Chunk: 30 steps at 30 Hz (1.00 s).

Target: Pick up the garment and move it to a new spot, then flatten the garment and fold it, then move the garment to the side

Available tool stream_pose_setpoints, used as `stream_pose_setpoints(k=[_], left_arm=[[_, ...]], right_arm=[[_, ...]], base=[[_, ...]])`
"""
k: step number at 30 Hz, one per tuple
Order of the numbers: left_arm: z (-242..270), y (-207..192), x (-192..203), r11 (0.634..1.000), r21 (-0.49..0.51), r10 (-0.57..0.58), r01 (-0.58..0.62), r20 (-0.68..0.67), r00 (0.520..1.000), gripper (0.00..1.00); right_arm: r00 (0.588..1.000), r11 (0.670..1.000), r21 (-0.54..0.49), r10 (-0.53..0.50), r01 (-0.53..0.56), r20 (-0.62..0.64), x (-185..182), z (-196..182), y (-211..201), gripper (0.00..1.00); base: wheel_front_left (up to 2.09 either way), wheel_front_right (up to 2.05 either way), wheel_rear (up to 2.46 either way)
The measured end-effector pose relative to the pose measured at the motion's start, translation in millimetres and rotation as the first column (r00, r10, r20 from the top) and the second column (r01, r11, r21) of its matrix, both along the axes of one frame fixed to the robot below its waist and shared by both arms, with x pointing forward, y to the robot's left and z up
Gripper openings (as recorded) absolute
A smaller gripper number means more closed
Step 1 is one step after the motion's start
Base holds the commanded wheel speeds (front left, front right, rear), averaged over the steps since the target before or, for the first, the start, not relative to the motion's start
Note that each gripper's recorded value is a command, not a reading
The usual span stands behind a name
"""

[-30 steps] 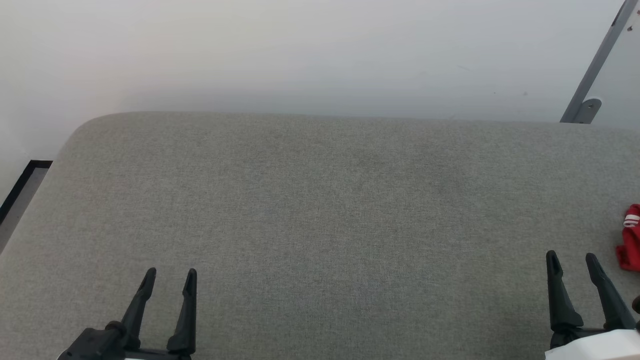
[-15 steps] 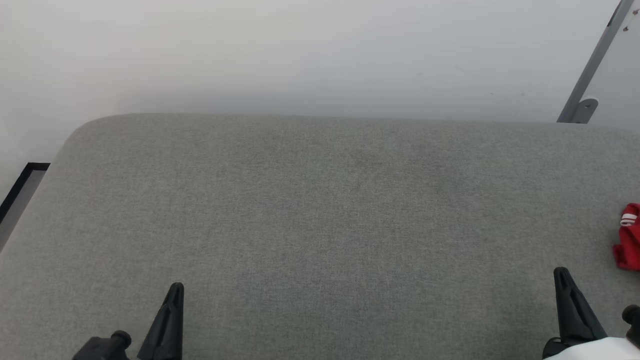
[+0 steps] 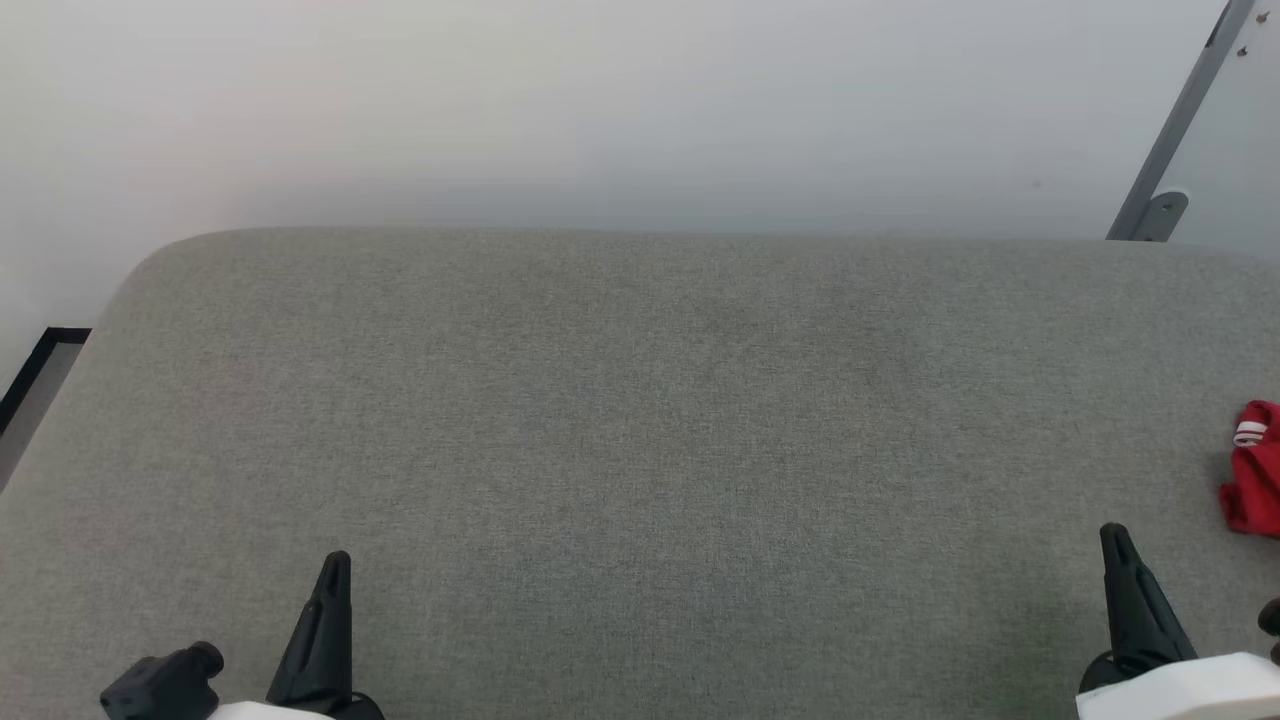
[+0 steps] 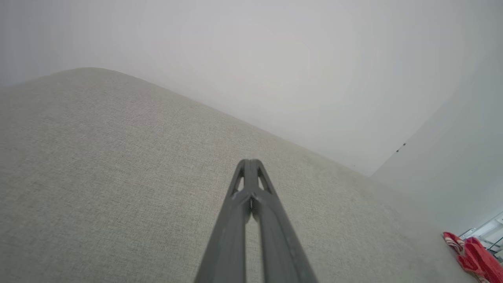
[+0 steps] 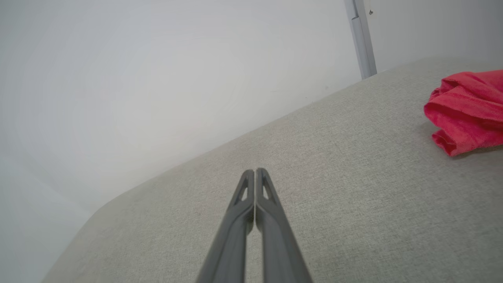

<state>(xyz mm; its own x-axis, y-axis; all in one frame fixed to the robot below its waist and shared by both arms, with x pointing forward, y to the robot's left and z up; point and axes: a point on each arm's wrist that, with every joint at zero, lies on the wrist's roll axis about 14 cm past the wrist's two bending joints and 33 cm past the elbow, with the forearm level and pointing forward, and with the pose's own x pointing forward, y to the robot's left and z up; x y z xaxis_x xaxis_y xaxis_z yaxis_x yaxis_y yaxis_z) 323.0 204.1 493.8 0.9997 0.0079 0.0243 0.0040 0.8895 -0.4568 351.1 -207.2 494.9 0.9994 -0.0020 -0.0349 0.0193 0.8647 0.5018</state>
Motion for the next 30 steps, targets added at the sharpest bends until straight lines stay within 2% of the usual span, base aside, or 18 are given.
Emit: stream_pose_setpoints(k=[15, 30], left_arm=[[-1.2, 4.6, 12.3, 0.975, -0.221, 0.025, -0.029, -0.023, 0.999, 0.0], [-0.3, 6.7, 23.1, 0.915, -0.401, 0.03, -0.043, -0.037, 0.999, 0.0]], right_arm=[[1.0, 0.977, 0.213, -0.015, 0.015, -0.003, 8.8, 1.1, 0.9, 0.0], [1.0, 0.921, 0.389, -0.022, 0.024, -0.01, 15.1, 1.0, 2.5, 0.0]], base=[[0.0, 0.0, 0.0], [0.0, 0.0, 0.0]])
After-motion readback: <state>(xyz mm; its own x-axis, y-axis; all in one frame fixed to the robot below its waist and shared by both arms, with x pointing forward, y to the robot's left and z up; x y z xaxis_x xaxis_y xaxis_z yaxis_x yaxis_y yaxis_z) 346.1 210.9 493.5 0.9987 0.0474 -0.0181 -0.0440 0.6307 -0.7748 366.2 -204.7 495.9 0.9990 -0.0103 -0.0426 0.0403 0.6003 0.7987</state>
